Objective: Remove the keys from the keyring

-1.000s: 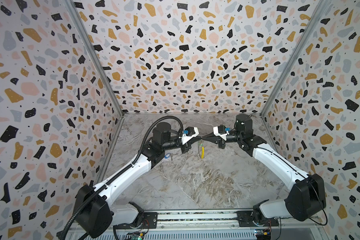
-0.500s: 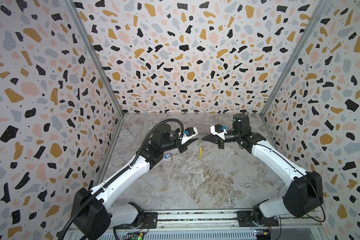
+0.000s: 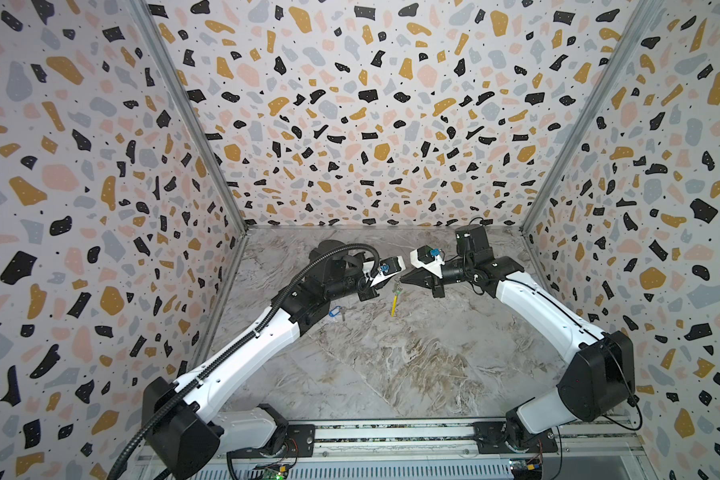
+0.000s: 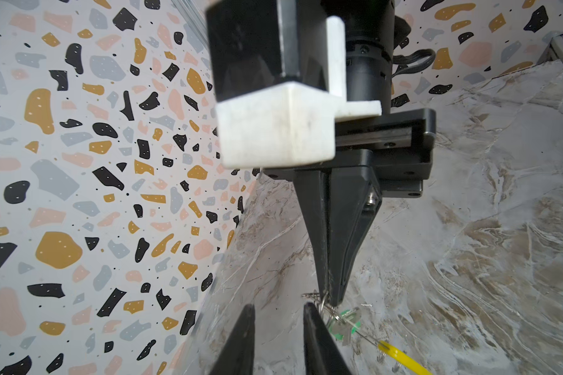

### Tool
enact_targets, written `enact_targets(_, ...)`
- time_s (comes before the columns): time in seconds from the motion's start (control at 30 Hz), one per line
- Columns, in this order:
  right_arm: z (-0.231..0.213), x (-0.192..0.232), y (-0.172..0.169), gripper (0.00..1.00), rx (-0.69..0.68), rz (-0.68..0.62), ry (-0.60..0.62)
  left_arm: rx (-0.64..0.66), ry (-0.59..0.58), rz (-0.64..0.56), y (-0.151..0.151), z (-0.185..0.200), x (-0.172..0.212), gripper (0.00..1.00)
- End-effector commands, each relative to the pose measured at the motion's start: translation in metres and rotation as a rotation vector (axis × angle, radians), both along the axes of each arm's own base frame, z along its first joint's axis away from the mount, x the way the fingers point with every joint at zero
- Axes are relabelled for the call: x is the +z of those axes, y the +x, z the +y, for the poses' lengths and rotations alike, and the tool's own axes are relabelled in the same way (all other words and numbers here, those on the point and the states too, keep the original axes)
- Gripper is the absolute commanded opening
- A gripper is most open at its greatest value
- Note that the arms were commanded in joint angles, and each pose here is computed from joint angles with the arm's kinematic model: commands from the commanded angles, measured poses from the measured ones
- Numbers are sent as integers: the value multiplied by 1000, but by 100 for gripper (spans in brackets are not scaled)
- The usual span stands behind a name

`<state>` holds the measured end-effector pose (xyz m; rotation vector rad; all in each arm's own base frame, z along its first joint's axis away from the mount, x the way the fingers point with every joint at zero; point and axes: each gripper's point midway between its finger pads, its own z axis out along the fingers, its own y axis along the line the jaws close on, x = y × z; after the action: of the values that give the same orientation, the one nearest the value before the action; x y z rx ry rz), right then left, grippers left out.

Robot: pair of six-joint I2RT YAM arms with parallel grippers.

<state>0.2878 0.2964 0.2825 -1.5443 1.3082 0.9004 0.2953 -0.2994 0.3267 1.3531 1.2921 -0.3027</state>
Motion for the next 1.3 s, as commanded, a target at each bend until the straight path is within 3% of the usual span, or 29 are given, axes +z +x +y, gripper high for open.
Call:
enact_targets(0.0,2,17,-5,0,15,-28,11,-25,19,-18,-2,-5,4,28)
enact_targets(0.37,6,16,-6,0,21,-30,6,20,83,46,5,-7,-17,28)
enact_targets(0.53,7,16,-7,0,23,-31,6,23,104,68,6,-8,-24,19)
enact_targets(0.9,8,17,-5,0,21,-48,9,26,116,100,7,-8,-32,19)
enact_targets(1.13,8,20,-5,0,20,-75,16,17,116,121,6,-10,-33,0)
enact_targets(1.27,7,21,-5,0,20,-100,20,-3,106,138,4,-13,-32,0)
